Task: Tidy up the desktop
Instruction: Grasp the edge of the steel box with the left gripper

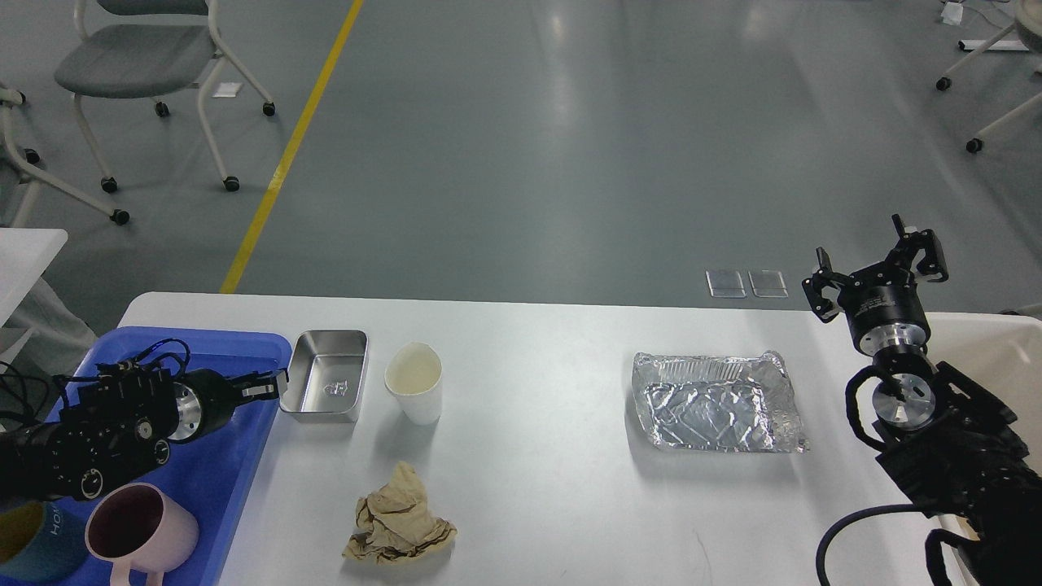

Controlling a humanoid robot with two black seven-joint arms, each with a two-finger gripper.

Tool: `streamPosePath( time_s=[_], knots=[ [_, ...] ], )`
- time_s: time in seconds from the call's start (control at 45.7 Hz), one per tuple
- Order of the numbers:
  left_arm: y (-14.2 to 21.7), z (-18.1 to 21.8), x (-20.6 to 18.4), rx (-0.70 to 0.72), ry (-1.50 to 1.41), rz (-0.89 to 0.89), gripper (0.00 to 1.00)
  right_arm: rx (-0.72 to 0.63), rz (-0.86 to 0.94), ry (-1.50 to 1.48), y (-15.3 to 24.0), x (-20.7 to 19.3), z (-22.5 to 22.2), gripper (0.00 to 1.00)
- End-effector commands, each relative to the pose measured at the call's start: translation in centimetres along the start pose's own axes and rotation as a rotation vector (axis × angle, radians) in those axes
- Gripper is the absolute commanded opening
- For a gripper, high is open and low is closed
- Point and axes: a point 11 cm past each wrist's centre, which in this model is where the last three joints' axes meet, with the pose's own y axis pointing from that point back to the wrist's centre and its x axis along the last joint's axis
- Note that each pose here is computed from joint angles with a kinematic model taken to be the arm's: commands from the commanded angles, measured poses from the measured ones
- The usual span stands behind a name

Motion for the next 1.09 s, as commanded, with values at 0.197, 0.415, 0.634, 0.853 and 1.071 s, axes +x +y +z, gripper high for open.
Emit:
streamPosePath(
  time_s=[0.197,0.415,0.634,0.853,1.071],
  knots=[
    [-0.2,0.3,-0.1,-0.005,0.002,0.000,0.41,0.002,-0.002,-0.001,0.0,-0.1,0.0,1.00],
    [-1.0,1.3,-0.4,-0.012,-0.004,-0.003,0.35,0.001,-0.004,-0.003,-0.1,-0.2,0.0,1.00],
    [-1.3,1.7,-0.9,-0.018,-0.012,-0.016,0.32,0.000,-0.003,-0.001,0.0,-0.1,0.0,1.00],
    [-1.2,1.3,-1.7,-0.009,-0.013,-0.035,0.26,0.000,-0.002,-0.001,0.0,-0.1,0.0,1.00],
    [-1.2,1.1,-1.9,-0.008,-0.015,-0.041,0.16,-0.001,0.000,0.000,0.0,0.0,0.0,1.00]
  ],
)
